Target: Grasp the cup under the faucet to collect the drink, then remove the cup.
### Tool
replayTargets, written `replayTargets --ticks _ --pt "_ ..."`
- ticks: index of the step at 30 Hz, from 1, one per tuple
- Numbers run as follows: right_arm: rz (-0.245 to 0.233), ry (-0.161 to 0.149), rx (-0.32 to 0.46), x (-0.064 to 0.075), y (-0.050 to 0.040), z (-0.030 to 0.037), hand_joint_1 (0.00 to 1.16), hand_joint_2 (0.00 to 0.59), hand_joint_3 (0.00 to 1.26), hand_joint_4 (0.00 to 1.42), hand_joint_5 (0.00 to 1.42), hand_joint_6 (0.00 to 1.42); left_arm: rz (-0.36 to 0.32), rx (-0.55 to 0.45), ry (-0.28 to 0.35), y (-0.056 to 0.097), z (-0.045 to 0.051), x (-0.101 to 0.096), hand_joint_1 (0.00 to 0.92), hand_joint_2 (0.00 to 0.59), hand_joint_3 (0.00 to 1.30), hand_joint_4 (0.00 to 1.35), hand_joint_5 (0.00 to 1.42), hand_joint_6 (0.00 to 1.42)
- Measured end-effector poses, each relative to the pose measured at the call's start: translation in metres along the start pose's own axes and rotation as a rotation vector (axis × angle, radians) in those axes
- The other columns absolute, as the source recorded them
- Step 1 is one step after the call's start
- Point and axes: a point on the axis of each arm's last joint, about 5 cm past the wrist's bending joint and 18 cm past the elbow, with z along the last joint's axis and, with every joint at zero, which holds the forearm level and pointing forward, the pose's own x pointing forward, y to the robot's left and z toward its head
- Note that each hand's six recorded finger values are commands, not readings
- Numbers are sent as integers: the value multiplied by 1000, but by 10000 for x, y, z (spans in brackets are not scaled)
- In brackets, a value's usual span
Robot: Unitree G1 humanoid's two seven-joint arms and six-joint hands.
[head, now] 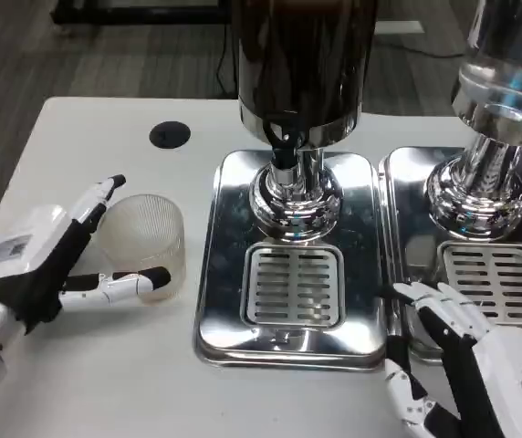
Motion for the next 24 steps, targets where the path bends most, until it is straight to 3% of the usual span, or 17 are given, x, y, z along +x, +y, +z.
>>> replayTargets --ticks 12,20,24 --pt "2 14 16 -21 -4 4 404 518 326 268 216 376 -3 -40 0 -95 -8 -21 242 149 213 248 334 392" --pt "0 18 21 -27 -6 7 410 517 326 286 220 333 13 -66 -30 -127 -8 -54 202 192 263 328 439 552" --pt "-3 24 31 -26 -9 5 413 517 326 294 221 306 54 -74 -42 -130 -5 -61 151 220 309 381 510 651"
